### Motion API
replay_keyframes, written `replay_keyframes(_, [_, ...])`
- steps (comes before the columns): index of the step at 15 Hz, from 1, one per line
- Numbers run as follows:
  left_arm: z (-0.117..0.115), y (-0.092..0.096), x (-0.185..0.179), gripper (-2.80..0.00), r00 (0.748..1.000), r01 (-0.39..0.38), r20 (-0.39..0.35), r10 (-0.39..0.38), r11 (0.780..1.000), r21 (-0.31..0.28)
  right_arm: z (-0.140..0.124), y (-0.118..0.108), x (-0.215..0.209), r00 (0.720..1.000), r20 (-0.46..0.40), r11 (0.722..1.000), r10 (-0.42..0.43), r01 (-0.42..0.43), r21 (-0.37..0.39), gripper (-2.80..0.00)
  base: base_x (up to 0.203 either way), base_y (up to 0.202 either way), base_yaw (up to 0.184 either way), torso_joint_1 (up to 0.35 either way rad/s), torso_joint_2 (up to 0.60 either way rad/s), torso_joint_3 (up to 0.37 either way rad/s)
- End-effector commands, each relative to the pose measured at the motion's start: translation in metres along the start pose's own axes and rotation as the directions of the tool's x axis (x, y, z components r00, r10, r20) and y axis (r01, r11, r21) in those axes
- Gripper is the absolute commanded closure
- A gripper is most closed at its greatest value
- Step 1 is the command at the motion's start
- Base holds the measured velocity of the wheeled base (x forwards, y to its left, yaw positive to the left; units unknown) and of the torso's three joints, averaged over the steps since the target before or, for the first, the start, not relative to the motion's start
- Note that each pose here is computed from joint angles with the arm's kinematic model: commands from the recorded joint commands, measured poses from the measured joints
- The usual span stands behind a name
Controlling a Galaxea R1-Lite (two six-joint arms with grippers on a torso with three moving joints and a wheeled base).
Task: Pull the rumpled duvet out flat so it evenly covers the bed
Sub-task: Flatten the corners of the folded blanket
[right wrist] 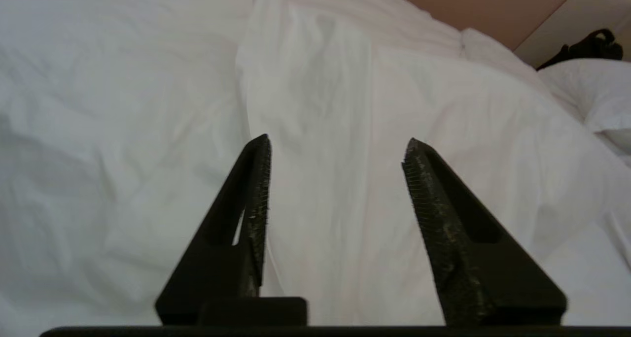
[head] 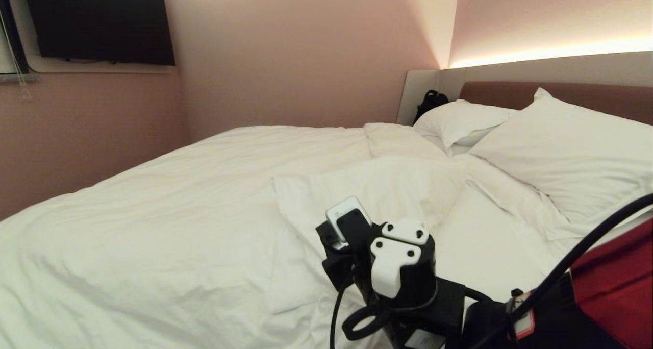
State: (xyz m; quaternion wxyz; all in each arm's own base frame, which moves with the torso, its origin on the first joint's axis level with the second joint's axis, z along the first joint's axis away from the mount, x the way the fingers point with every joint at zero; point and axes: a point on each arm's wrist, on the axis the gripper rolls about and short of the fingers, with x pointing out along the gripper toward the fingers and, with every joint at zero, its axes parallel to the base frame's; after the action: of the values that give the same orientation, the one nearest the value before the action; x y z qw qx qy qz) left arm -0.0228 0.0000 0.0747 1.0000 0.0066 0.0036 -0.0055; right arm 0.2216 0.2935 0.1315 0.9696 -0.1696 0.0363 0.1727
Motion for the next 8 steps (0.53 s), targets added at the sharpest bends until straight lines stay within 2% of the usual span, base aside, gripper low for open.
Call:
replay_keyframes(1, [0.000, 0.000, 0.000, 0.00, 1.000, 0.000, 0.000, 0.000, 1.000, 0.001, 0.010, 0.006, 0.015, 1.000, -0.012, 1.000, -0.008, 0.008, -0.021, 0.00, 0.000, 0.000, 0.000, 0.000, 0.00, 0.000])
replay_keyframes(3, [0.000, 0.000, 0.000, 0.00, 1.000, 0.000, 0.000, 0.000, 1.000, 0.001, 0.014, 0.013, 0.032, 1.000, -0.024, 1.000, -0.015, 0.014, -0.027, 0.00, 0.000, 0.000, 0.000, 0.000, 0.00, 0.000])
replay_keyframes(6, [0.000, 0.000, 0.000, 0.00, 1.000, 0.001, 0.000, -0.001, 1.000, 0.001, 0.001, 0.029, 0.060, 0.997, -0.072, 0.999, -0.035, 0.034, -0.024, 0.00, 0.000, 0.000, 0.000, 0.000, 0.00, 0.000])
replay_keyframes(8, [0.000, 0.000, 0.000, 0.00, 1.000, 0.000, 0.000, 0.000, 1.000, 0.001, -0.007, 0.032, 0.079, 0.993, -0.101, 0.998, -0.066, 0.066, -0.010, 0.00, 0.000, 0.000, 0.000, 0.000, 0.00, 0.000])
